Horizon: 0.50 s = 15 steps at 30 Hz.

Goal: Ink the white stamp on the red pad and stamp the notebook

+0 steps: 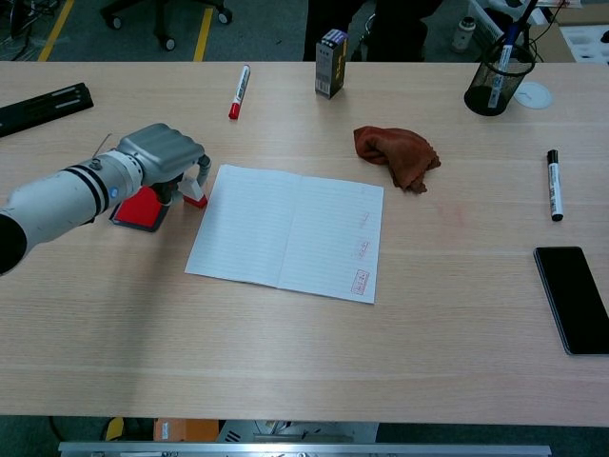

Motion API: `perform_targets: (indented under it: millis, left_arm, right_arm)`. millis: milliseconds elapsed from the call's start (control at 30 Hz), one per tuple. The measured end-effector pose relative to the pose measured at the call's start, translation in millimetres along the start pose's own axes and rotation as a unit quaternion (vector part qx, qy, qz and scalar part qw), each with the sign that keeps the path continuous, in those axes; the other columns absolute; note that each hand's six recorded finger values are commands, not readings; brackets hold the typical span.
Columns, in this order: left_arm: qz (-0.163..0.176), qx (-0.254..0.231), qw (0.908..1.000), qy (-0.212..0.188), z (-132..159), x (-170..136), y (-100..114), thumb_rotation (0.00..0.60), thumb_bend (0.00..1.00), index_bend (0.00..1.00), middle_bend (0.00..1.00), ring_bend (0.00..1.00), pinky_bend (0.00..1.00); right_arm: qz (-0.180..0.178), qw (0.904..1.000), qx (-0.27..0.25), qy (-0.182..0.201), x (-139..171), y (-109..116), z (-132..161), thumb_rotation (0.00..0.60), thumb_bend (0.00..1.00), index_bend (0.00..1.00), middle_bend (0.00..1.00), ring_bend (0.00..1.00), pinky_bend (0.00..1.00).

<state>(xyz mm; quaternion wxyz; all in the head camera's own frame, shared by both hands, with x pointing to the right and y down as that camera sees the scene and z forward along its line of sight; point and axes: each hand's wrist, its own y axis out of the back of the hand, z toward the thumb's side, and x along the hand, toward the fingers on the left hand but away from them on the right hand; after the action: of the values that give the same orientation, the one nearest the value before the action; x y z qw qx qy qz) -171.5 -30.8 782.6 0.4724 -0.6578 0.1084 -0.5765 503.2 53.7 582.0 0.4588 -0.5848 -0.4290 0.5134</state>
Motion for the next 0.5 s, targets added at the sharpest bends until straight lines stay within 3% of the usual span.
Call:
perform_targets:
  millis: [500]
  left_arm:
    - [0.001,-0.002,1.0000,0.003,4.3,3.3,-1.5,0.600,0.33,0.42,1.00,1.00,1.00]
  right_arm:
    - [0.001,1.0000,0.001,-0.003,1.9,0.0,-2.3,0.600,0.19,0.39,0.47,0.40,0.52]
